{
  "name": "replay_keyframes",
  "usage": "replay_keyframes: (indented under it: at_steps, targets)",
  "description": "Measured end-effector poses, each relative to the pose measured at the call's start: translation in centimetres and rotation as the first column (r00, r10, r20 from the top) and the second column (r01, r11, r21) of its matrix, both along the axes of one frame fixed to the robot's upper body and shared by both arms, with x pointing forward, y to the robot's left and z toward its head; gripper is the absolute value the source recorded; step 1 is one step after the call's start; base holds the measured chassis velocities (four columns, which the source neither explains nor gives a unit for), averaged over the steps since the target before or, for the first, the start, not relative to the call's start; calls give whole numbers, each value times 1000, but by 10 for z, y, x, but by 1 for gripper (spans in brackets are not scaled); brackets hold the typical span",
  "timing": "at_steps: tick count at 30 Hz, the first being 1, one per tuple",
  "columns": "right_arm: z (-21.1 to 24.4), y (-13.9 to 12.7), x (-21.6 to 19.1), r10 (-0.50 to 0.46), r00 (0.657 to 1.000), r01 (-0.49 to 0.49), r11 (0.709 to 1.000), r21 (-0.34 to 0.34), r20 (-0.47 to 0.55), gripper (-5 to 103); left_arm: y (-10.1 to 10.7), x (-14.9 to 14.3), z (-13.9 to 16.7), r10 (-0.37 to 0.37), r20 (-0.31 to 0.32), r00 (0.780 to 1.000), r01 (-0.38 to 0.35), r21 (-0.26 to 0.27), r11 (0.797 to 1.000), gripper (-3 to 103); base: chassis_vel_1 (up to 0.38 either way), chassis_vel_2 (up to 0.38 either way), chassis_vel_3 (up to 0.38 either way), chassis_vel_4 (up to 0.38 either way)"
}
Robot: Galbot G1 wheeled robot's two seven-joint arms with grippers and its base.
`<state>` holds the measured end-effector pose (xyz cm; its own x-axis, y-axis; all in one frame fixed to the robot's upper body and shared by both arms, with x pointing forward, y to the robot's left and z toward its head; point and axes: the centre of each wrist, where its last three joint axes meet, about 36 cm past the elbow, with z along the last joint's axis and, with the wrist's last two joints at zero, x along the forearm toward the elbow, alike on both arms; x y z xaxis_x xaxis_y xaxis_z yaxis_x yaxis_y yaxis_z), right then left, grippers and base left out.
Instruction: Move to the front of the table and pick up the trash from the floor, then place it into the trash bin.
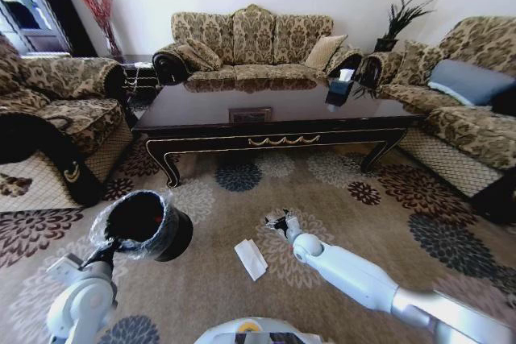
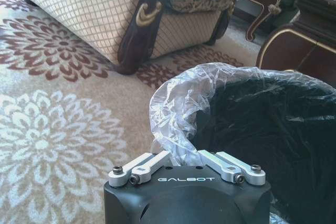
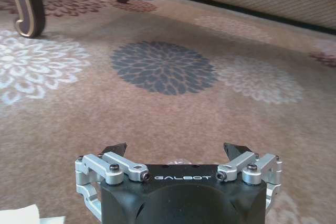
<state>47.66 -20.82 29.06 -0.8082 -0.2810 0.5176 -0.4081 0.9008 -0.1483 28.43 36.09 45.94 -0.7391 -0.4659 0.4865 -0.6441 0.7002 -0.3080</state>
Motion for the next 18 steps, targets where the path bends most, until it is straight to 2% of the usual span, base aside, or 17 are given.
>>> replay_keyframes:
  at_steps: [3, 6, 8, 14, 18]
  targets:
    - [-1, -10, 6, 29, 999, -29, 1000, -1, -17, 100, -2, 1, 0, -14, 11, 1000, 14, -6, 1000, 3, 0, 0, 0, 0]
    - [-6, -24, 12, 39, 998, -40, 999, -18, -43, 100, -6, 0, 5, -53, 62, 997, 54, -17, 998, 3, 0, 0, 0, 0]
    - [-9, -29, 14, 47, 997, -48, 999, -18, -54, 100, -7, 0, 7, -62, 72, 996, 63, -16, 998, 3, 0, 0, 0, 0]
    - [-39, -57, 24, 152, 985, -154, 988, -25, -76, 100, -9, -3, 15, -90, 105, 990, 90, -1, 996, 3, 0, 0, 0, 0]
    - [-54, -65, 28, 148, 985, -153, 987, -43, -93, 100, -10, -8, 19, -90, 111, 990, 90, 8, 996, 3, 0, 0, 0, 0]
